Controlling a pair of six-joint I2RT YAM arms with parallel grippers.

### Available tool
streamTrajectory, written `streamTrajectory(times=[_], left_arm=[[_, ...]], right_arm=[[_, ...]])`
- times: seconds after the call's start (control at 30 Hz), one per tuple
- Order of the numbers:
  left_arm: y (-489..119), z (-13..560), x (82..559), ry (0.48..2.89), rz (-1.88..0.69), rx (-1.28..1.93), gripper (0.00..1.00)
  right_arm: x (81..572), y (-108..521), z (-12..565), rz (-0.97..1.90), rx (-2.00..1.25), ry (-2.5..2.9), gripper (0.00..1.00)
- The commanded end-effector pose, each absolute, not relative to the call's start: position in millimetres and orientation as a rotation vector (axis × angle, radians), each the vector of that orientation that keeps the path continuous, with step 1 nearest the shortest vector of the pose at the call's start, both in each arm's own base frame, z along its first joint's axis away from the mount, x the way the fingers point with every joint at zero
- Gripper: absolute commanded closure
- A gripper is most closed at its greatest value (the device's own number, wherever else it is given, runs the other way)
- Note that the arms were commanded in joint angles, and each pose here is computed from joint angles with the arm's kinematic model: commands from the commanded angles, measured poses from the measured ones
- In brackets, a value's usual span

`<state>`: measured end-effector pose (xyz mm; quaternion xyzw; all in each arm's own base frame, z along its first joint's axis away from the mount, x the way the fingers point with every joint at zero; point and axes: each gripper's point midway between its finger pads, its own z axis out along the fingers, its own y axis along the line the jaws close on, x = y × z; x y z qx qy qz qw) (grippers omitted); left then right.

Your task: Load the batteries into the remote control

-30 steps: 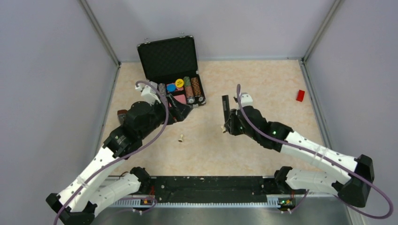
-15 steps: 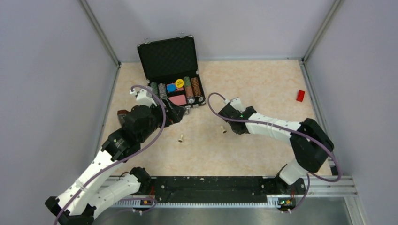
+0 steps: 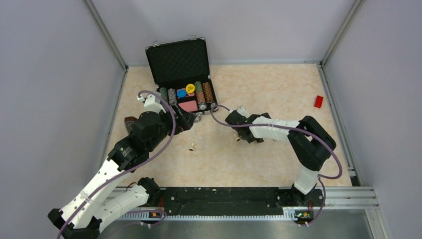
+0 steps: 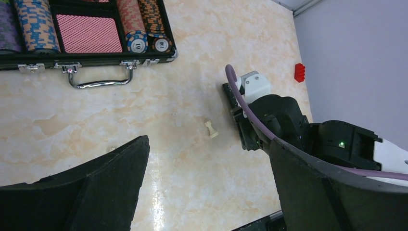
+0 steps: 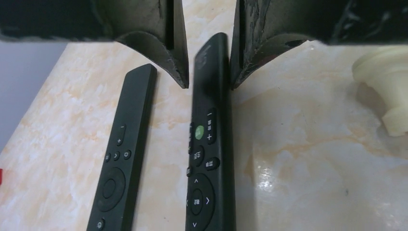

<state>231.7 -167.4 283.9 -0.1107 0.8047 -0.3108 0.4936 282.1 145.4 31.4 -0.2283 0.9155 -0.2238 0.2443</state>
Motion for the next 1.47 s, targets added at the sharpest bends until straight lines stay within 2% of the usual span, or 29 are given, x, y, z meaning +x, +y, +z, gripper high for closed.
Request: streamTrajectory(times=[0.0,0.1,0.37,0.47,0.6,0.7,0.93,1.17,1.43], left_arm=[[-165,293,234,1.929,-0.748,-0.278,0.01],[-164,295,232,1.926,-0.755,-0.28,0.01],[-146,309,224,1.928,-0.695,-0.321,0.01],[-136,313,218,1.931,-0.663,-0.323,0.01],[-109,305,208,1.934,-0.574,-0.408,0.01],[-97,296,198,1.939,-0.546,-0.432,0.01],[-79,279,171,1.958,-0.564,-0.46,0.01],[-61,275,149,1.923,-0.602,-0.502,0.01],[-44,278,136,1.874,-0.605,-0.541,0.01]], right_arm=[[289,160,45,-0.479,-0.626,2.465,0.57],[286,173,50,-0.361,-0.631,2.474,0.5],[275,188,96,-0.115,-0.52,2.436,0.43],[267,178,128,-0.06,-0.438,2.385,0.34],[249,137,173,-0.108,-0.253,2.327,0.13],[230,105,211,-0.115,-0.111,2.264,0.02],[178,51,279,0.113,0.153,2.061,0.01],[148,15,306,0.255,0.318,1.902,0.01],[138,-3,317,0.282,0.386,1.829,0.01]])
